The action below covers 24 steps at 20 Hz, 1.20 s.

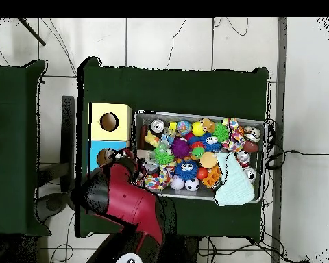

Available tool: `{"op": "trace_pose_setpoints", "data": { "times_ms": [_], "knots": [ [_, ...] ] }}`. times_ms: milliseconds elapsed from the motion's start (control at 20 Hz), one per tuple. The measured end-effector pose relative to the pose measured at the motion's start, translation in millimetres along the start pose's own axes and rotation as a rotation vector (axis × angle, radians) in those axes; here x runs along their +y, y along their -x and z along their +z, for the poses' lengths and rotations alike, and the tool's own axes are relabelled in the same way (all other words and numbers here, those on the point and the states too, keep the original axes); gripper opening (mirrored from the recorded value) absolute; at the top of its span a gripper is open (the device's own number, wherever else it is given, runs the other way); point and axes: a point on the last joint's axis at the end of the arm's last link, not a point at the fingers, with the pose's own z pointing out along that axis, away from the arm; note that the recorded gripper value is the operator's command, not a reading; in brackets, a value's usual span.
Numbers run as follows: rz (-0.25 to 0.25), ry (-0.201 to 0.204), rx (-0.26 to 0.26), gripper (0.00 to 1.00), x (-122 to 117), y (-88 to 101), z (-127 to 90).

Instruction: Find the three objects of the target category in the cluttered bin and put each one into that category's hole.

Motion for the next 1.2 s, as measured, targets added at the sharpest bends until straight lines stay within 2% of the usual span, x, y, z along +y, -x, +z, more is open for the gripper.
{"op": "trace_pose_setpoints", "data": {
  "times_ms": [350,500,700,900,1200],
  "knots": [
    [0.017,-0.024,0.005,1.0,-7.4,7.5,14.5],
    [0.039,-0.041,0.006,1.0,-16.7,18.2,26.2],
    [0.087,-0.064,-0.01,1.0,-36.1,43.5,47.7],
    [0.107,-0.063,-0.021,1.0,-42.0,53.0,59.1],
    [0.091,-0.079,-0.01,1.0,-44.6,40.2,74.1]
  ]
}}
